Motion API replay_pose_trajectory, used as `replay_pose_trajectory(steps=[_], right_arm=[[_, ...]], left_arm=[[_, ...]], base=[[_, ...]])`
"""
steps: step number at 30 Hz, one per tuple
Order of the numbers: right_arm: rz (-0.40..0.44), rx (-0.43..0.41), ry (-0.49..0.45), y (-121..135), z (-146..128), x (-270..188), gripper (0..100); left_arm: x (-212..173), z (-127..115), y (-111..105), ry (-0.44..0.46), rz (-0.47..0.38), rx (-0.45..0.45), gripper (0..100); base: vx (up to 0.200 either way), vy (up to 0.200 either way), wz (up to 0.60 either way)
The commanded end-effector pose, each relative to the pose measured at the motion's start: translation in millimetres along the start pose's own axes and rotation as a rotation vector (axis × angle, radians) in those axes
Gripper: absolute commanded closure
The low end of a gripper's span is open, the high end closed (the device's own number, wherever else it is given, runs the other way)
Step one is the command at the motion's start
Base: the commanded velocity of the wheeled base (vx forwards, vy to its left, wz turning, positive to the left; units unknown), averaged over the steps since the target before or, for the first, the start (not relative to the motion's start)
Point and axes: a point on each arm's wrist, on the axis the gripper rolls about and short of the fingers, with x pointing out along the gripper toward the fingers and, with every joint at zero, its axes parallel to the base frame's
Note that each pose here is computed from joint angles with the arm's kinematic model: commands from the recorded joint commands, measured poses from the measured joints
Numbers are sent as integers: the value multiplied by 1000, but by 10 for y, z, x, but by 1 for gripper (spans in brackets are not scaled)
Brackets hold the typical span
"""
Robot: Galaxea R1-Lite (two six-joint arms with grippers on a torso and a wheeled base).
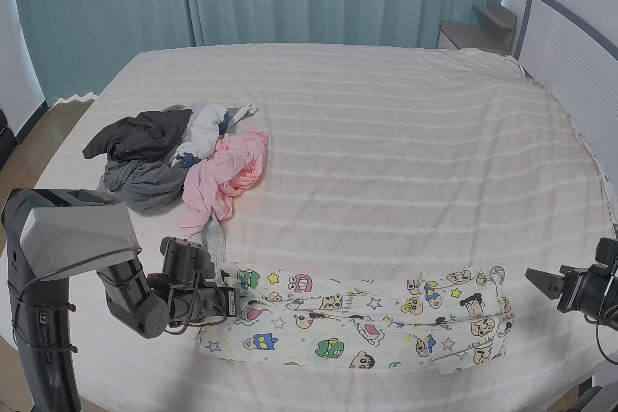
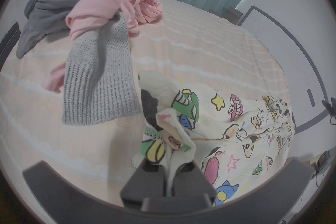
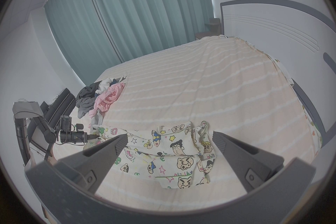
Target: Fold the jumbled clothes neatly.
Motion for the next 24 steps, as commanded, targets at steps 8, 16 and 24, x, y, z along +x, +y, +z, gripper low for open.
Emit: replay_pose_trajectory(steps=[8, 16, 24], right_arm=[[0, 7, 9, -15, 1, 17, 0], [3, 7, 11, -14, 0, 19, 0], [2, 7, 13, -16, -5, 19, 0]], left_arm=[[-260, 82, 291, -31, 26, -69, 100], [-440, 105, 604, -50, 32, -148, 100], [-680, 142, 1013, -100, 58, -247, 100]], base=[[0, 0, 0], [0, 0, 0], [0, 0, 0]])
